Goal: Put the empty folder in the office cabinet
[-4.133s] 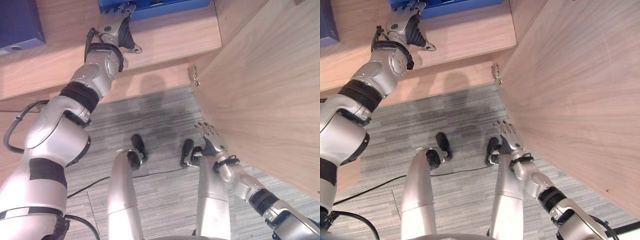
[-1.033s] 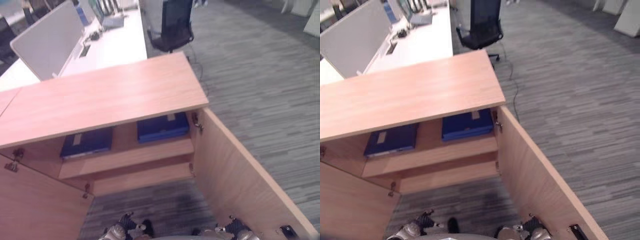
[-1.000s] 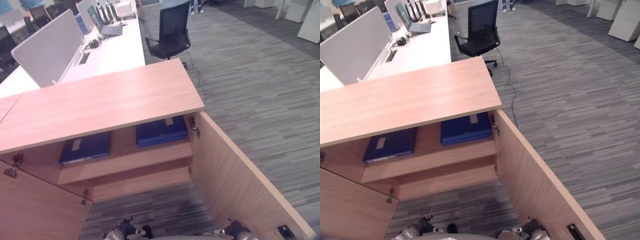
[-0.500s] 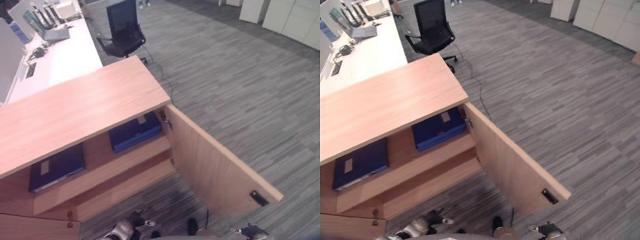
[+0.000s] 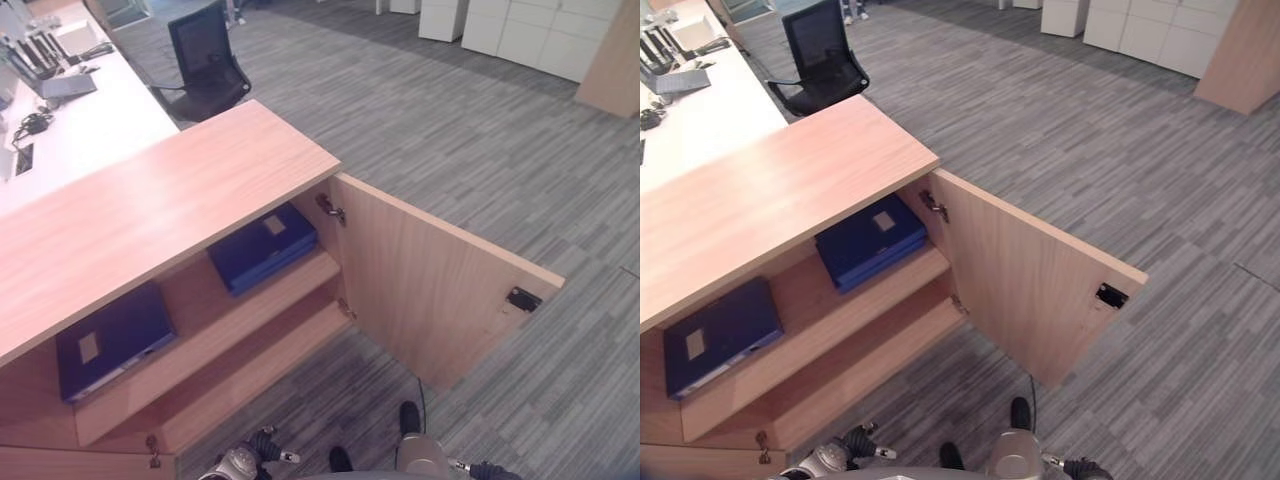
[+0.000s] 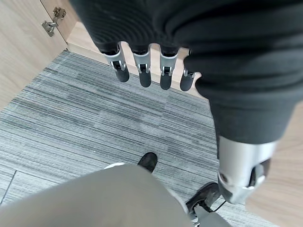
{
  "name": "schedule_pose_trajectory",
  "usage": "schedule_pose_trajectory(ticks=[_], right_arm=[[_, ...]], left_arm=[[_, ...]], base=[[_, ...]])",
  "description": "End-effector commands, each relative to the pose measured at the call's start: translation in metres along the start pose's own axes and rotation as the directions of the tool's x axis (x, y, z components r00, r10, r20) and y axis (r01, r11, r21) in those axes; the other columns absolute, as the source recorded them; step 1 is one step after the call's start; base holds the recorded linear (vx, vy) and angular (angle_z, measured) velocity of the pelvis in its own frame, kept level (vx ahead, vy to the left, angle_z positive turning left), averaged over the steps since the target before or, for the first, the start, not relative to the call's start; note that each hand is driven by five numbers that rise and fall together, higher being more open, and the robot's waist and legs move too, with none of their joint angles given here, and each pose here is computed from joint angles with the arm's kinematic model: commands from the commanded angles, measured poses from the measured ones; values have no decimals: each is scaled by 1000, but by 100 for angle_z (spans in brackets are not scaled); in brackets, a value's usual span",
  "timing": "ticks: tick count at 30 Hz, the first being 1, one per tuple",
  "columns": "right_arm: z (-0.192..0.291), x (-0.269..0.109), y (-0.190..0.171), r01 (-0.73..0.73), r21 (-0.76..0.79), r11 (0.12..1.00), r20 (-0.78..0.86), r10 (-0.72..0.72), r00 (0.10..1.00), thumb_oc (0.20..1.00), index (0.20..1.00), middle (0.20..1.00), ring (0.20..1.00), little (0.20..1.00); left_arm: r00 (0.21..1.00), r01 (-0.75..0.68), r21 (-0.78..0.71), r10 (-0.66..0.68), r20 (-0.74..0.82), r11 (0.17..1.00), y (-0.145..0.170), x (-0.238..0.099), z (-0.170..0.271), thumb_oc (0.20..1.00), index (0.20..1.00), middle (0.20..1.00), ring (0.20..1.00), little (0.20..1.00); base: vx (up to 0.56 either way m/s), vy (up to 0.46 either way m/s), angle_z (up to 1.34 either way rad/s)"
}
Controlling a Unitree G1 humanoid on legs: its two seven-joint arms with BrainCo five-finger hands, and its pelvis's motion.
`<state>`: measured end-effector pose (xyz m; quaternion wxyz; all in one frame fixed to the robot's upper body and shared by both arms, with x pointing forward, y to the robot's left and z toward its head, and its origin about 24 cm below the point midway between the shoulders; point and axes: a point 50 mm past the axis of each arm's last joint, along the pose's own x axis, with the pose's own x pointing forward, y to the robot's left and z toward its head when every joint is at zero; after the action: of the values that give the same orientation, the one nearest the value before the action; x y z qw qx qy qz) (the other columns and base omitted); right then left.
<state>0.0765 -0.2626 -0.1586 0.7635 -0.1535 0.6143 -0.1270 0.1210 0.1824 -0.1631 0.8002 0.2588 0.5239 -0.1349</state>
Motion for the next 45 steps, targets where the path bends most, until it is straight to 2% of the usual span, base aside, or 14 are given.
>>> schedule_pose_trajectory(ticks=[1, 8, 18, 19, 22, 24, 27, 28, 29, 32, 34, 42, 43, 45], right_arm=[[13, -1, 12, 2, 43, 999, 53, -4, 999, 1000, 1000, 1000, 1000, 1000], [12, 1, -12, 73, 115, 991, 56, -79, 995, 1000, 1000, 1000, 1000, 1000], [44, -1, -36, 138, 105, 985, 185, -155, 970, 1000, 1000, 1000, 1000, 1000], [51, -4, -102, 238, 146, 960, 164, -261, 951, 1000, 1000, 1000, 1000, 1000], [55, -14, -154, 353, 193, 916, 100, -376, 921, 1000, 1000, 1000, 1000, 1000], [82, -27, -184, 412, 177, 894, 154, -438, 886, 1000, 1000, 1000, 1000, 1000], [118, -34, -183, 418, 160, 894, 297, -447, 844, 1000, 1000, 1000, 1000, 1000], [118, -34, -183, 418, 160, 894, 297, -447, 844, 1000, 1000, 1000, 1000, 1000], [135, -38, -176, 412, 165, 896, 376, -443, 814, 1000, 1000, 1000, 1000, 1000], [142, -36, -157, 372, 173, 912, 443, -409, 798, 1000, 1000, 1000, 1000, 1000], [140, -32, -101, 281, 39, 959, 561, -254, 788, 1000, 1000, 1000, 1000, 1000], [152, -49, -76, 175, -73, 982, 683, -79, 727, 1000, 1000, 1000, 1000, 1000], [163, -61, -65, 130, -114, 985, 739, -3, 674, 1000, 1000, 1000, 1000, 1000], [171, -71, -57, 101, -148, 984, 777, 52, 627, 1000, 1000, 1000, 1000, 1000]], left_arm=[[997, -36, -27, 35, -66, 999, 10, -1, -16, 1000, 1000, 1000, 1000, 1000], [984, -44, -140, 19, -175, 989, 7, -9, -51, 1000, 1000, 1000, 1000, 1000], [989, -94, -244, 63, -130, 965, 17, -7, -41, 1000, 1000, 1000, 1000, 1000], [988, -101, -222, 72, -136, 970, 21, -8, -43, 1000, 1000, 1000, 1000, 1000], [995, -77, -190, 64, -76, 979, 25, -5, -31, 1000, 1000, 1000, 1000, 1000], [998, -57, -163, 50, -49, 985, 25, -6, -30, 1000, 1000, 1000, 1000, 1000], [998, -57, -178, 50, -43, 982, 27, -7, -31, 1000, 1000, 1000, 1000, 1000], [998, -57, -178, 50, -42, 982, 28, -7, -31, 1000, 1000, 1000, 1000, 1000], [997, -63, -192, 53, -57, 979, 25, -7, -34, 1000, 1000, 1000, 1000, 1000], [997, -62, -204, 53, -48, 977, 22, -7, -33, 1000, 1000, 1000, 1000, 1000], [993, -101, -243, 82, -90, 965, 27, -4, -29, 1000, 1000, 1000, 1000, 1000], [995, -79, -191, 66, -74, 978, 27, -2, -18, 1000, 1000, 1000, 1000, 1000], [995, -83, -188, 72, -67, 979, 30, -2, -16, 1000, 1000, 1000, 1000, 1000], [995, -84, -184, 71, -76, 979, 30, -2, -18, 1000, 1000, 1000, 1000, 1000]], base=[[-93, 6, -75], [6, -65, -40], [-16, -231, -27], [-46, -301, -1], [-58, -298, 29], [-92, -258, 46], [-167, -214, 19], [-234, -168, 41], [-205, -120, 37], [-114, -34, 33], [11, 92, 20], [30, 82, 15], [-14, 112, 10], [-17, 115, -7]])
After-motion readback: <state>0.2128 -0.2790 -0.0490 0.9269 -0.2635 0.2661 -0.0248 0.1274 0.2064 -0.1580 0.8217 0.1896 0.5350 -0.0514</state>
